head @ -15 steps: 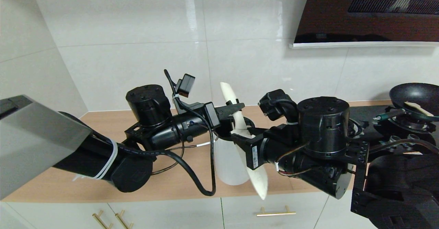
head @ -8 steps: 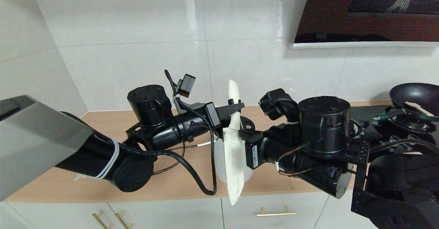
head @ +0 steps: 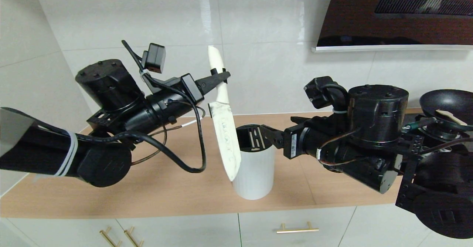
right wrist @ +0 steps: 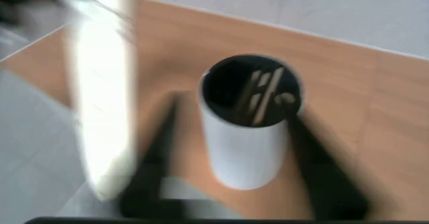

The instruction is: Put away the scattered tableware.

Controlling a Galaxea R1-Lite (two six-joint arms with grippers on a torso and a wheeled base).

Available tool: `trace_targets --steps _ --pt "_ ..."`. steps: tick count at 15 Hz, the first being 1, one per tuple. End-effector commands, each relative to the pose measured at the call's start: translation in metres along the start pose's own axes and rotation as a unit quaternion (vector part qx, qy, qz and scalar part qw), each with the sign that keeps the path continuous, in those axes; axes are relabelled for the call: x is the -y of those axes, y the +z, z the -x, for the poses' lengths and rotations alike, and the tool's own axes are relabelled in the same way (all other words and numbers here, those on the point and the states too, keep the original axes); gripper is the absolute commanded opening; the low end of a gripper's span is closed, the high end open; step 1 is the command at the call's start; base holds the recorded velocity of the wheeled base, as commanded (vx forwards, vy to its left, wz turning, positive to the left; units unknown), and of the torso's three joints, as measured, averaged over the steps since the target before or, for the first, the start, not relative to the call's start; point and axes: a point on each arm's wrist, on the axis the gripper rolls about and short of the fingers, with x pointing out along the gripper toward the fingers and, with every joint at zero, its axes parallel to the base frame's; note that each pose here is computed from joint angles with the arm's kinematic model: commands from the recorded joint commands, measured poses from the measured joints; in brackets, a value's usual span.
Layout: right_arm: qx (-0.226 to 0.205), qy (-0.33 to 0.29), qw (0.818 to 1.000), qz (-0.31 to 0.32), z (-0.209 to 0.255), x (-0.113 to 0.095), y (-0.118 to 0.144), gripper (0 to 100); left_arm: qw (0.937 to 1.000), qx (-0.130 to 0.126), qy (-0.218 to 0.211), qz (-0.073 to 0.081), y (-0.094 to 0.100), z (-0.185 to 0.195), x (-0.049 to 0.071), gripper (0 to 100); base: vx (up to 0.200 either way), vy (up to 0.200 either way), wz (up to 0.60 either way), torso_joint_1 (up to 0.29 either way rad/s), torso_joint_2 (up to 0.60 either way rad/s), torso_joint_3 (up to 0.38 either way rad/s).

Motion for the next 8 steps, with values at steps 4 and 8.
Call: trace_targets --steps 4,8 --pt "0.001 -0.003 1.000 0.000 0.001 0.002 0.001 100 0.9859 0.053 -0.031 -0.155 0.012 -0.003 -0.002 0 0.000 0.000 0.00 0.000 0.00 0.000" --pt "0.000 -0.002 1.000 0.000 0.000 0.002 0.000 100 0.9668 0.074 -0.055 -0.238 0.001 -0.016 -0.007 0 0.000 0.000 0.00 0.000 0.00 0.000"
